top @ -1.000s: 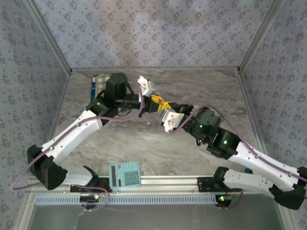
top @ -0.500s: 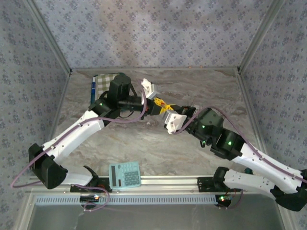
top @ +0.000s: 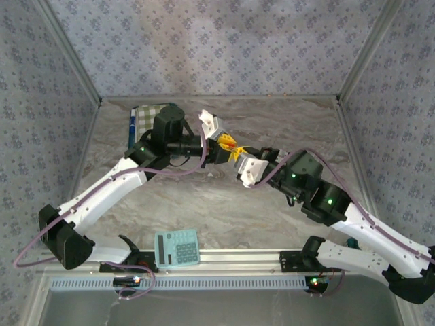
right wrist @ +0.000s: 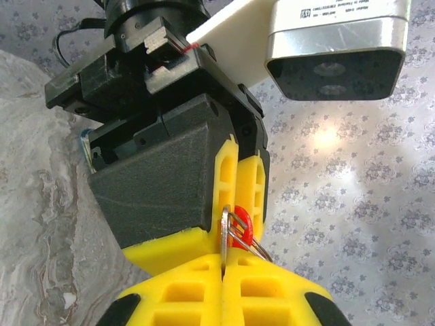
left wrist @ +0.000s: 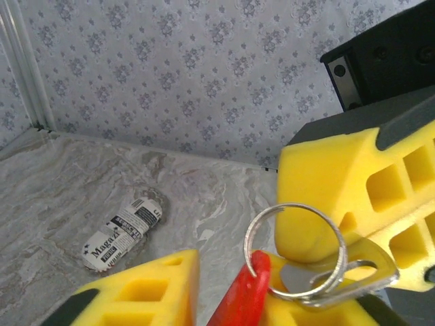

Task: Remove the keys from the keyring

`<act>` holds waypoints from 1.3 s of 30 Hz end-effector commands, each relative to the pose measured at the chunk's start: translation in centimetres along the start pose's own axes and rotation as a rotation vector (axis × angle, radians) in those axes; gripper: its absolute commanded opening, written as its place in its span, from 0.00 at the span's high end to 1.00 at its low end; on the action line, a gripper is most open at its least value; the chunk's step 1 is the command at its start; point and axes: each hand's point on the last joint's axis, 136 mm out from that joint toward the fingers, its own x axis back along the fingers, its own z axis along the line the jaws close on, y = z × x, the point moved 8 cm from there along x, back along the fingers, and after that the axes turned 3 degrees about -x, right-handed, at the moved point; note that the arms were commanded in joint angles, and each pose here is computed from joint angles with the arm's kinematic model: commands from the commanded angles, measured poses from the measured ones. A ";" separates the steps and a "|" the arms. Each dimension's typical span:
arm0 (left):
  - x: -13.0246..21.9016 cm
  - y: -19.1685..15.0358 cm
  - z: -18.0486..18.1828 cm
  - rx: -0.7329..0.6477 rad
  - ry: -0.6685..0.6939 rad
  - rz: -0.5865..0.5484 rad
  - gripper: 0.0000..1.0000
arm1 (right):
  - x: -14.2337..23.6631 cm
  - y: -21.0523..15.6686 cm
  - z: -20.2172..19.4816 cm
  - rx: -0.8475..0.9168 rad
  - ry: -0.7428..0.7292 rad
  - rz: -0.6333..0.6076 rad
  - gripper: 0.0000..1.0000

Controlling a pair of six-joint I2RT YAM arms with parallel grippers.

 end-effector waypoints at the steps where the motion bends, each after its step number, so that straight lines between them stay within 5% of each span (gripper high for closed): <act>1: -1.1 1.2 -5.1 -0.080 -0.270 -0.054 0.65 | -1.1 1.3 -0.5 -0.031 0.000 -0.092 1.00; 16: -0.6 -0.3 -5.2 -0.098 -0.210 -0.021 0.38 | -0.3 1.0 -3.0 -0.102 -0.097 -0.087 1.00; 30: 1.5 -1.3 -3.9 -0.040 -0.055 -0.043 0.36 | 0.9 -0.1 -3.8 -0.197 -0.090 -0.094 1.00; 39: 5.4 -0.4 -2.9 -0.029 0.118 -0.139 0.36 | 2.6 -0.6 -3.2 -0.302 0.098 -0.158 1.00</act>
